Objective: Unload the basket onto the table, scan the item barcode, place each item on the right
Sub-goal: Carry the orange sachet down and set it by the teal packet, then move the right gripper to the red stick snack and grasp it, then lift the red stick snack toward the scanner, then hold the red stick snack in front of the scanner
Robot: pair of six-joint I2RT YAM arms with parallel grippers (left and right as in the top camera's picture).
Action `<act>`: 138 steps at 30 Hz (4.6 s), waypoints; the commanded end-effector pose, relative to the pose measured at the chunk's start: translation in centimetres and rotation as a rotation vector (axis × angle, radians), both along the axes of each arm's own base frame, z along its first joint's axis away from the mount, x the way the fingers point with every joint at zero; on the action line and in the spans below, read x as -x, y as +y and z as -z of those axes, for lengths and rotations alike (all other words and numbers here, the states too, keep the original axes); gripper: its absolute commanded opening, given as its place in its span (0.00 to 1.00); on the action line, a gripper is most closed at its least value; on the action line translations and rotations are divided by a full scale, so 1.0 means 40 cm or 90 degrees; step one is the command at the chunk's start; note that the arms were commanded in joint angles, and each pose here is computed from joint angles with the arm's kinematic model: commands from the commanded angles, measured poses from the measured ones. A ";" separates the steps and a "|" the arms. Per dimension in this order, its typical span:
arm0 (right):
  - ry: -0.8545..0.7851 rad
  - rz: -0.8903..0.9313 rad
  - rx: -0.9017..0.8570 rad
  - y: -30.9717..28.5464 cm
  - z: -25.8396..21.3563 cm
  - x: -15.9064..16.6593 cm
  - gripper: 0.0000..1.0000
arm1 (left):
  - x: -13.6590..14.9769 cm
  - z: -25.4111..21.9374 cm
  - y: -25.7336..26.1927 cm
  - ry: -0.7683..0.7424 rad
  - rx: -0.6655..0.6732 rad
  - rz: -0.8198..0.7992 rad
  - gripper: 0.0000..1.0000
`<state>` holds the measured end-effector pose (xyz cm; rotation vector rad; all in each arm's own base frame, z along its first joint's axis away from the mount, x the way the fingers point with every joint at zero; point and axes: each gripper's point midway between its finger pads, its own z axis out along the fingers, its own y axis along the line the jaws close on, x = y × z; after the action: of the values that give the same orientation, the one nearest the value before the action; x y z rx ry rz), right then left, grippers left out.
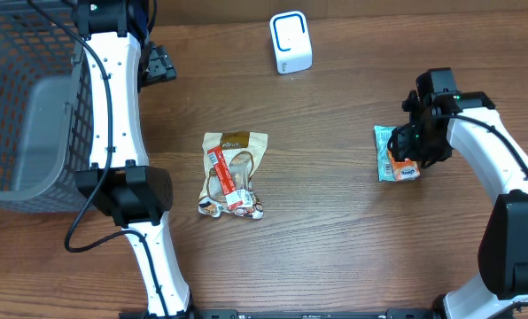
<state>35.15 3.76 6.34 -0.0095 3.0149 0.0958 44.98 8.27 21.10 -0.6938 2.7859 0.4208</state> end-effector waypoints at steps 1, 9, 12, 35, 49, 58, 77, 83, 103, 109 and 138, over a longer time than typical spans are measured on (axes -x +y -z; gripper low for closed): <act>-0.090 0.049 -0.024 0.027 -0.127 -0.075 0.55 | 0.004 -0.026 0.002 -0.015 -0.009 0.000 1.00; -0.157 -0.074 -0.251 0.323 -0.287 -0.086 0.52 | 0.004 -0.026 0.002 -0.015 -0.009 0.000 1.00; -0.146 -0.098 -0.292 0.442 -0.286 -0.051 0.52 | 0.004 -0.026 0.002 -0.015 -0.009 0.000 1.00; -0.175 -0.410 -0.232 0.991 -0.032 0.222 0.51 | 0.004 -0.026 0.001 -0.015 -0.009 0.000 1.00; -0.193 -0.389 -0.171 0.958 0.008 0.190 0.53 | 0.004 -0.026 0.001 -0.015 -0.009 0.000 1.00; -0.161 -0.390 -0.148 0.954 0.095 0.195 0.53 | 0.003 -0.026 0.000 -0.015 -0.009 0.001 1.00; -0.222 -0.361 -0.172 0.931 -0.030 0.132 0.04 | 0.003 -0.026 0.000 -0.015 -0.009 0.001 1.00; -0.285 -0.322 -0.174 0.883 -0.151 0.081 0.04 | 0.003 -0.026 0.000 -0.015 -0.009 0.001 1.00; -0.460 -0.541 0.287 0.578 -0.285 -0.208 0.04 | 0.003 -0.026 0.000 -0.015 -0.009 0.001 1.00; -0.578 -0.573 0.441 0.557 -0.406 -0.309 0.04 | 0.003 -0.026 0.000 -0.015 -0.009 0.001 1.00; -0.606 -0.541 0.785 0.479 -0.155 -0.568 0.04 | 0.003 -0.026 -0.001 -0.015 -0.009 0.001 1.00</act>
<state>57.40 23.08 14.58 -0.9537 1.5660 -1.1379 44.97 8.24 21.10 -0.6933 2.7865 0.4203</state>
